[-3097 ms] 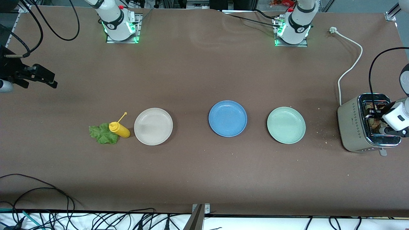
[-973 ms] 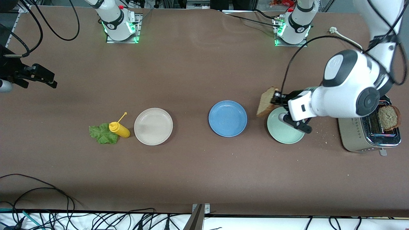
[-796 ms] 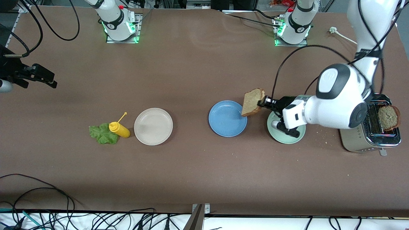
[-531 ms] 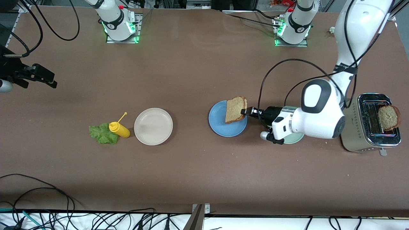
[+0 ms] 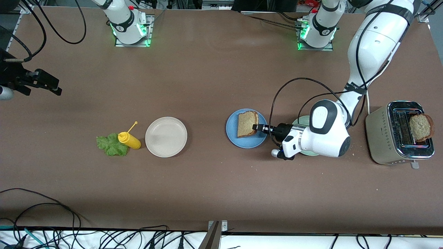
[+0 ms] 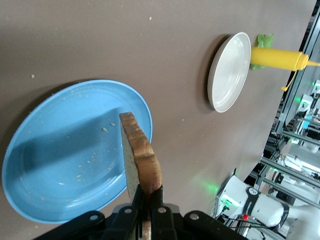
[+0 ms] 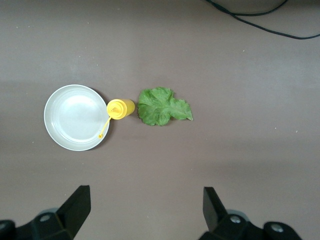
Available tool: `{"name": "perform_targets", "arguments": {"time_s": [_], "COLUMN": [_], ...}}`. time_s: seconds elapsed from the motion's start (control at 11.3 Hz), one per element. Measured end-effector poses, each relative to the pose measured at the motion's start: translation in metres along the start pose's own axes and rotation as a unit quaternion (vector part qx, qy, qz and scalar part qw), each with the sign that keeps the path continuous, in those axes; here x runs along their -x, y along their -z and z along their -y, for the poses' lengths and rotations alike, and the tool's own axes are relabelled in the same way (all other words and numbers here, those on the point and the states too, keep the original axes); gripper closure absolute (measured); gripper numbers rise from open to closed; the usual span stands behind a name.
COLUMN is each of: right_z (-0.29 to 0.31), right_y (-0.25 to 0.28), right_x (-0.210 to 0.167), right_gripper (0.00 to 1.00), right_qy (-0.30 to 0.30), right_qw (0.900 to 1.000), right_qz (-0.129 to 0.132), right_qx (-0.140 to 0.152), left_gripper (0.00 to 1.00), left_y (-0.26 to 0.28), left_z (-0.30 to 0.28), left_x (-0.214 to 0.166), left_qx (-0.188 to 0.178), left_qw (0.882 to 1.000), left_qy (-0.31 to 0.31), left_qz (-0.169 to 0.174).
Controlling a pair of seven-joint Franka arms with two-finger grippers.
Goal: Make sandwich in blue plate with both arms
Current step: 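Lower the bread onto the blue plate and open the left gripper, then withdraw the left gripper back above the toaster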
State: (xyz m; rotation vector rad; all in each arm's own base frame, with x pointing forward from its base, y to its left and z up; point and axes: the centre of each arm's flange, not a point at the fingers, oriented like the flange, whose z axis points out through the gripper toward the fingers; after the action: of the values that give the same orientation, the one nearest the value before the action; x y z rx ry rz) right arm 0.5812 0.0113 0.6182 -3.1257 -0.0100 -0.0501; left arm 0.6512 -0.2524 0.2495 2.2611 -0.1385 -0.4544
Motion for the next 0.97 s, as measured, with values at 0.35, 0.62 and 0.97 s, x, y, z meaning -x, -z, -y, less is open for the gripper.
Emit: {"name": "perform_targets", "arguments": {"time_s": [0.35,0.62,0.97], "right_z": [0.000,0.000,0.000], "right_y": [0.000,0.000,0.000], "right_x": [0.000,0.000,0.000], "right_gripper": [0.00,0.00,0.00], "right_qy": [0.000,0.000,0.000], "right_qw": [1.000,1.000,1.000], "right_qz": [0.000,0.000,0.000], "right_qx": [0.000,0.000,0.000], "left_gripper": [0.84,0.67,0.20], "left_y": [-0.019,-0.010,0.025], "left_z": [0.030,0.068,0.101], "left_x": [-0.008,-0.012,-0.013], "left_qx": [0.002,-0.007,-0.043], "left_qw": [0.999,0.997,0.992], "left_qy": [-0.048,-0.077,-0.119], "left_qz": [-0.006,-0.014,-0.025]}}
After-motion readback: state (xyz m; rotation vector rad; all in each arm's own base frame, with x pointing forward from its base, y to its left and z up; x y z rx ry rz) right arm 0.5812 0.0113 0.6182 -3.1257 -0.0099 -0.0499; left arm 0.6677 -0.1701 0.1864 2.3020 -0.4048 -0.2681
